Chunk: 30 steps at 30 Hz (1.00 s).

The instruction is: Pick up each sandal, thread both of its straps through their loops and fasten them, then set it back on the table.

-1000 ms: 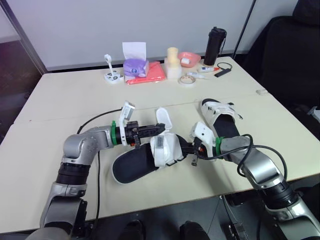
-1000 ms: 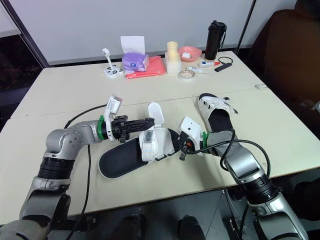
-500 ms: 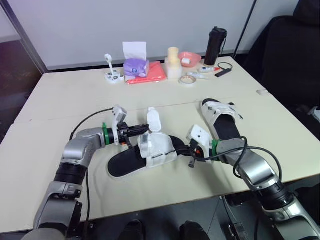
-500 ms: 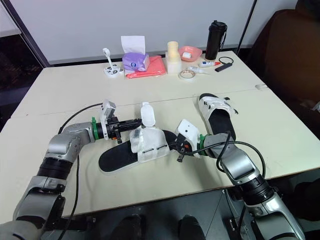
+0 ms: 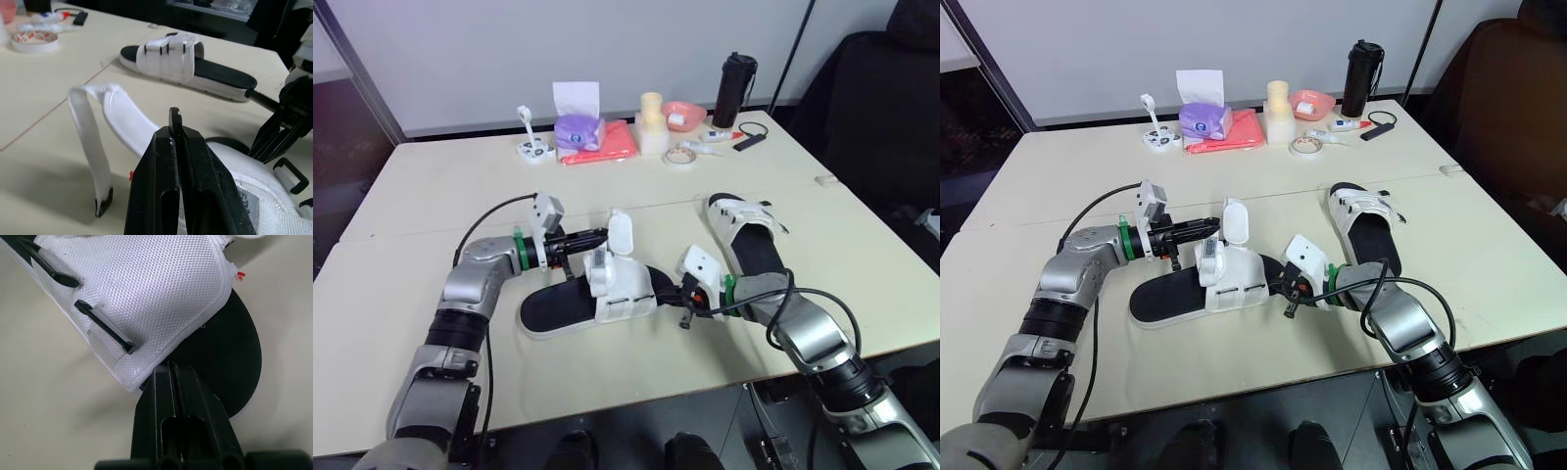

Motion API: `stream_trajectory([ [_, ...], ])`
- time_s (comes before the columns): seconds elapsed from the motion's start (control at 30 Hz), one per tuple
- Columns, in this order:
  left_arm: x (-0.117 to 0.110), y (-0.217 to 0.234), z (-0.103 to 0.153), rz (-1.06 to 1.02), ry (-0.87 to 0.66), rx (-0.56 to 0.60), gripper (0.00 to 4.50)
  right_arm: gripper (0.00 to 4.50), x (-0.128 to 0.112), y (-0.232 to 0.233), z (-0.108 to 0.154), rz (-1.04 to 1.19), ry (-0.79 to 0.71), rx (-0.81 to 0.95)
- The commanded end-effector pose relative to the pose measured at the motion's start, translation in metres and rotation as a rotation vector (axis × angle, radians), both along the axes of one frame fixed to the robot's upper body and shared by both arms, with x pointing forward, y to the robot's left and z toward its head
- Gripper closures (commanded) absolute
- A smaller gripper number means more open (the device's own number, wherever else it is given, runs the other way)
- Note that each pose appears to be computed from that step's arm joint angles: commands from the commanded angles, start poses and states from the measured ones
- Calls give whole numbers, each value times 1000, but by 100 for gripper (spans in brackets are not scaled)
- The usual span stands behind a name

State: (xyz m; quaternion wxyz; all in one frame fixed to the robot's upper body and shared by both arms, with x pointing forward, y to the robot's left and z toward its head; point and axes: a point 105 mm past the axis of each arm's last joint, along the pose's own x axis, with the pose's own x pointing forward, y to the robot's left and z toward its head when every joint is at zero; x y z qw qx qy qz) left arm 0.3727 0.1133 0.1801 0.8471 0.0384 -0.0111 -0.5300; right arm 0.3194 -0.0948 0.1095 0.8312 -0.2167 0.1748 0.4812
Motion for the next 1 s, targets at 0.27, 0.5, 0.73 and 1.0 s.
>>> stream_trajectory([
  [0.27,-3,11,67,27,-271,2,446,450,-1,2,-8,9,25,-25],
  [0.5,-51,-13,93,-232,-90,-164,446,450,1,0,-8,5,24,-29],
  [0.73,-94,-25,60,-398,76,-44,446,450,3,-2,-7,5,18,-34],
  [1.0,-104,-28,7,-401,-24,192,446,450,3,-4,-8,6,19,-39],
])
